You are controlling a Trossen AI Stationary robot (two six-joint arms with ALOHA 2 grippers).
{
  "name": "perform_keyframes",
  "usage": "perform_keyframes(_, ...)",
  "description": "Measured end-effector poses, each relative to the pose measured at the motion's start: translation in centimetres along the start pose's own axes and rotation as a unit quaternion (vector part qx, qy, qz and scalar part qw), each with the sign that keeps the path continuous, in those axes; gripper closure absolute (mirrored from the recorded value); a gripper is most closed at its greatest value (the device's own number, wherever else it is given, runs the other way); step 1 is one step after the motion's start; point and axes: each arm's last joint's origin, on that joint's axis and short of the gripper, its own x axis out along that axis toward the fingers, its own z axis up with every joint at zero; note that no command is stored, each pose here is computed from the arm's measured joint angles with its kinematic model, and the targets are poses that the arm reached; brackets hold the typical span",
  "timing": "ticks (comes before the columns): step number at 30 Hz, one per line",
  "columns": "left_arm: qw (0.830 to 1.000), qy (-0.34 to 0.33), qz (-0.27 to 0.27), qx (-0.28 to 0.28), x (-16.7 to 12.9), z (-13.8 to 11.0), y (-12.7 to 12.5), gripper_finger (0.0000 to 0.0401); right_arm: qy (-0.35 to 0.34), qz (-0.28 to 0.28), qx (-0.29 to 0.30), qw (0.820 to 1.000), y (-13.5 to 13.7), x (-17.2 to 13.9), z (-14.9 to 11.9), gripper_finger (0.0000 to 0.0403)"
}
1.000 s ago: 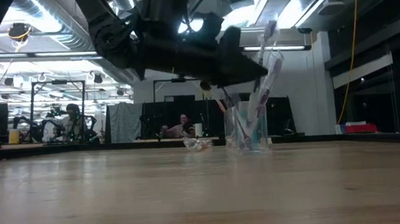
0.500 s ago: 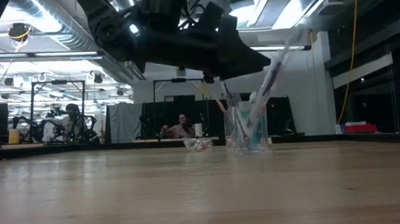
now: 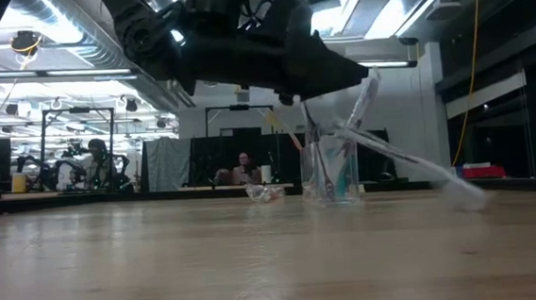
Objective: Pick & Place toothbrushing station
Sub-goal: Put the orange toothbrush into the transparent organizer
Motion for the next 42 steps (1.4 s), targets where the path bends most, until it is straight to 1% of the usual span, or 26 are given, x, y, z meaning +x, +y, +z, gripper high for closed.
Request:
perform_keyframes(3, 1.0, -0.004, -0.006, 0.004, 0.0, 0.1, -0.4, 0.0276, 0.0, 0.0, 0.002, 1.0, 0.0, 0.0, 0.0, 0.025)
perform_keyframes(6, 0.999, -0.01, -0.03, 0.015, -0.2, 0.6, -1.1, 0.0278, -0.003, -0.001, 0.001, 1.0, 0.0, 0.0, 0.0, 0.025)
perform_keyframes(8, 0.998, -0.014, -0.055, 0.031, -0.3, 0.7, -2.0, 0.0277, -0.006, -0.002, -0.002, 1.0, 0.0, 0.0, 0.0, 0.025)
perform_keyframes(10, 0.995, -0.001, -0.079, 0.055, -0.5, 0.6, -2.9, 0.0276, -0.009, -0.003, -0.002, 1.0, 0.0, 0.0, 0.1, 0.025)
perform_keyframes(12, 0.993, 0.005, -0.086, 0.078, -0.7, 0.7, -3.5, 0.0274, -0.009, -0.003, -0.003, 1.0, 0.0, 0.0, 0.0, 0.025)
perform_keyframes(15, 0.994, 0.025, -0.072, 0.083, -1.1, 1.0, -4.0, 0.0274, -0.009, -0.003, -0.005, 1.0, 0.0, 0.0, 0.0, 0.025)
perform_keyframes(18, 0.996, 0.008, -0.047, 0.076, -1.6, 2.4, -3.9, 0.0274, 0.002, -0.005, -0.018, 1.0, -0.2, 0.1, -0.3, 0.025)
perform_keyframes(21, 0.997, -0.019, -0.017, 0.072, -2.5, 4.6, -3.6, 0.0274, 0.041, -0.016, -0.038, 0.998, -0.9, 0.2, -0.9, 0.025)
perform_keyframes(24, 0.996, -0.026, 0.04, 0.07, -4.0, 7.3, -2.6, 0.0274, 0.116, -0.059, -0.046, 0.991, -2.5, -0.1, -1.8, 0.025)
perform_keyframes(25, 0.995, -0.027, 0.061, 0.072, -4.7, 8.3, -2.0, 0.0274, 0.148, -0.086, -0.043, 0.984, -3.3, -0.2, -2.3, 0.025)
perform_keyframes(26, 0.993, -0.02, 0.083, 0.076, -5.4, 9.1, -1.5, 0.0274, 0.186, -0.122, -0.039, 0.974, -4.2, -0.4, -2.9, 0.025)
perform_keyframes(27, 0.991, -0.015, 0.103, 0.079, -6.2, 10.0, -0.9, 0.0274, 0.226, -0.164, -0.038, 0.959, -5.1, -0.5, -3.7, 0.025)
perform_keyframes(29, 0.987, -0.007, 0.134, 0.085, -7.9, 11.6, 0.1, 0.0274, 0.308, -0.264, -0.041, 0.913, -7.0, -1.1, -5.2, 0.025)
perform_keyframes(30, 0.986, -0.002, 0.144, 0.088, -8.8, 12.3, 0.5, 0.0274, 0.334, -0.306, -0.042, 0.891, -7.7, -1.5, -5.8, 0.025)
perform_keyframes(31, 0.984, 0.001, 0.153, 0.088, -9.7, 13.0, 0.9, 0.0274, 0.352, -0.336, -0.037, 0.873, -8.2, -1.8, -6.5, 0.025)
perform_keyframes(33, 0.983, -0.001, 0.163, 0.086, -11.4, 14.3, 1.6, 0.0274, 0.352, -0.382, -0.013, 0.854, -8.8, -2.5, -7.5, 0.025)
perform_keyframes(34, 0.982, -0.003, 0.167, 0.084, -12.3, 14.9, 1.8, 0.0274, 0.343, -0.408, 0.011, 0.846, -9.1, -2.8, -7.8, 0.025)
perform_keyframes(35, 0.982, -0.003, 0.168, 0.081, -13.1, 15.4, 1.9, 0.0274, 0.338, -0.436, 0.044, 0.833, -9.3, -3.0, -8.3, 0.025)
perform_keyframes(37, 0.982, -0.013, 0.175, 0.068, -14.6, 16.3, 2.2, 0.0274, 0.341, -0.493, 0.096, 0.794, -9.8, -3.4, -9.4, 0.025)
perform_keyframes(38, 0.982, -0.017, 0.177, 0.061, -15.2, 16.7, 2.3, 0.0274, 0.348, -0.514, 0.108, 0.777, -10.0, -3.4, -10.0, 0.025)
perform_keyframes(39, 0.982, -0.021, 0.179, 0.055, -15.7, 17.0, 2.3, 0.0274, 0.353, -0.528, 0.119, 0.763, -10.2, -3.2, -10.5, 0.025)
perform_keyframes(40, 0.982, -0.028, 0.182, 0.049, -16.2, 17.4, 2.4, 0.0274, 0.353, -0.535, 0.128, 0.757, -10.4, -2.7, -11.1, 0.0251)
perform_keyframes(42, 0.981, -0.039, 0.182, 0.043, -17.0, 17.9, 2.3, 0.0274, 0.337, -0.534, 0.146, 0.761, -11.2, -1.0, -12.4, 0.0255)
